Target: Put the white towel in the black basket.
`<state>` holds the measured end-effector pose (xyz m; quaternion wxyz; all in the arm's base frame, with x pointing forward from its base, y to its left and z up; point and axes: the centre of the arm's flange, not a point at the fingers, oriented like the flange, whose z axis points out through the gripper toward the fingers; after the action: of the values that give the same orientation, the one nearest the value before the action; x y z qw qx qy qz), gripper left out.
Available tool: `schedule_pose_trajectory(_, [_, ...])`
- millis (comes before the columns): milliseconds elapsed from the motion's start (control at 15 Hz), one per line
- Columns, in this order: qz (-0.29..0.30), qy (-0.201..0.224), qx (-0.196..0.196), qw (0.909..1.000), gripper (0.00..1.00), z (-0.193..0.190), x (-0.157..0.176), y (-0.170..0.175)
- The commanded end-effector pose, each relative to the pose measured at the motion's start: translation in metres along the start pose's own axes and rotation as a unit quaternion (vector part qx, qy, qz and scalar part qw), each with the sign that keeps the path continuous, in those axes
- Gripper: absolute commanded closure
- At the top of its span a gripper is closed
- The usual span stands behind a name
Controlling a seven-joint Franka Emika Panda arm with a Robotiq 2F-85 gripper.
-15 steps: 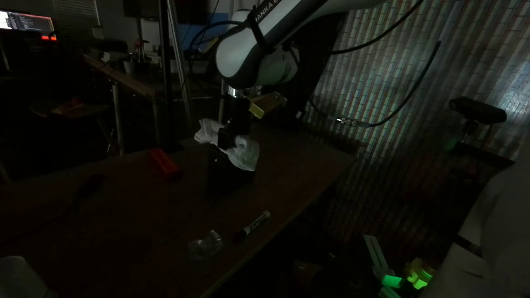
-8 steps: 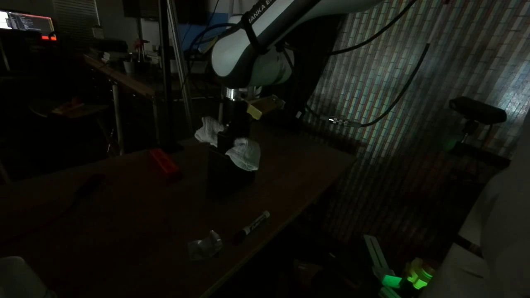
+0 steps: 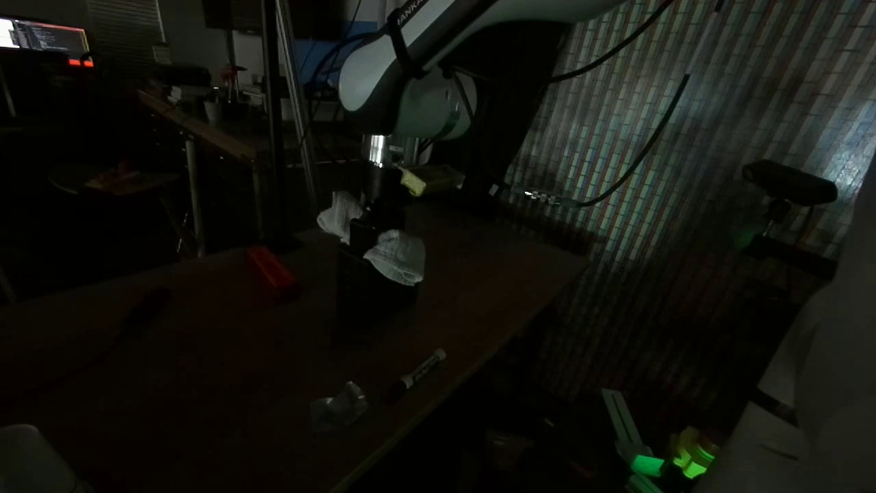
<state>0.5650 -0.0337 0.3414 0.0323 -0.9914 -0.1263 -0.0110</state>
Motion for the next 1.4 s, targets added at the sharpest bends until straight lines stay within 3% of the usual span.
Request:
schedule_pose_trajectory(0, [-0.002, -0.011, 0.013, 0.9998, 1.0, 0.019, 0.004, -0.001])
schedule_pose_trajectory(133, [0.003, -0.007, 0.006, 1.0, 0.72, 0.009, 0.001, 0.001])
schedule_pose_trajectory(800, [0.019, 0.029, -0.012, 0.9993, 0.01, -0.047, -0.014, -0.005])
schedule_pose_trajectory(1200, [0.025, 0.062, -0.032, 0.9973, 0.0, -0.086, -0.019, -0.007])
schedule_pose_trajectory(1267, [0.026, 0.068, -0.035, 0.9967, 0.25, -0.091, -0.02, -0.008])
schedule_pose_trajectory(1333, [0.026, 0.072, -0.038, 0.9963, 0.26, -0.095, -0.02, -0.008])
